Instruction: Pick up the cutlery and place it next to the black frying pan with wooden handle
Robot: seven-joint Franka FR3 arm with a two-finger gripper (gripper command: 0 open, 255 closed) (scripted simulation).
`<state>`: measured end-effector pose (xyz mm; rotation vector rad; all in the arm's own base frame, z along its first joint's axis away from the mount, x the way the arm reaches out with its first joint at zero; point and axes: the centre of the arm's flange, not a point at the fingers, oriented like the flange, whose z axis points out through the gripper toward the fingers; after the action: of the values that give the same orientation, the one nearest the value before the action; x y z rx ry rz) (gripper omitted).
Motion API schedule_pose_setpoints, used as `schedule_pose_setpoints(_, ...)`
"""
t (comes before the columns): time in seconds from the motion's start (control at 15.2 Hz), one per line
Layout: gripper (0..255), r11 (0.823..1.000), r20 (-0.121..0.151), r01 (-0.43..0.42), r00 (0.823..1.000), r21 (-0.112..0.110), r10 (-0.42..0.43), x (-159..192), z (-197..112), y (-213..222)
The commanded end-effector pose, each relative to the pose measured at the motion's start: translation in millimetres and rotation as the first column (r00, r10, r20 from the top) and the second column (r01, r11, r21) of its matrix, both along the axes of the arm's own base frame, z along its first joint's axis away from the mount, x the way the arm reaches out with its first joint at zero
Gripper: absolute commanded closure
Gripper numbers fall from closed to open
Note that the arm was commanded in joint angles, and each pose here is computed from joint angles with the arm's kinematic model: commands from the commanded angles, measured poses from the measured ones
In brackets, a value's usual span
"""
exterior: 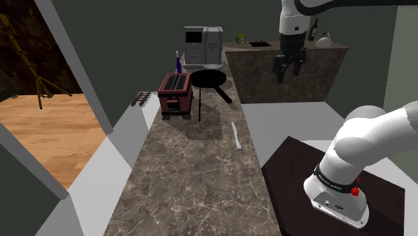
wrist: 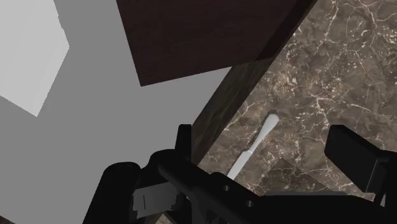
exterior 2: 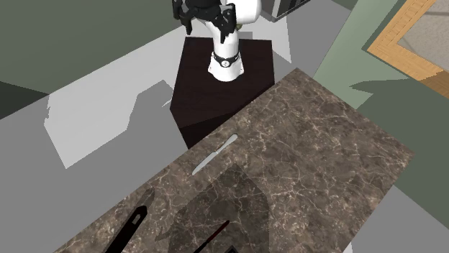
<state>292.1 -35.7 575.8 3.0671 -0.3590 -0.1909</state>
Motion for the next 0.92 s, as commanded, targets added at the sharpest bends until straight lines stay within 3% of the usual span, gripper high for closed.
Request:
schedule_pose_setpoints(0.0, 0, 1.0, 0.0, 0.0, 1.0, 0.0, 0.0, 0.0, 0.0, 0.0)
schedule_pose_setpoints(0.4, 0, 0.995, 0.039, 0.101, 0.994, -0.014, -0.101, 27.7, -69.9, 15.1)
schedule_pose_setpoints(0.86, 0, 0.976, 0.086, 0.218, 0.973, -0.026, -0.216, 65.1, -150.3, 27.4)
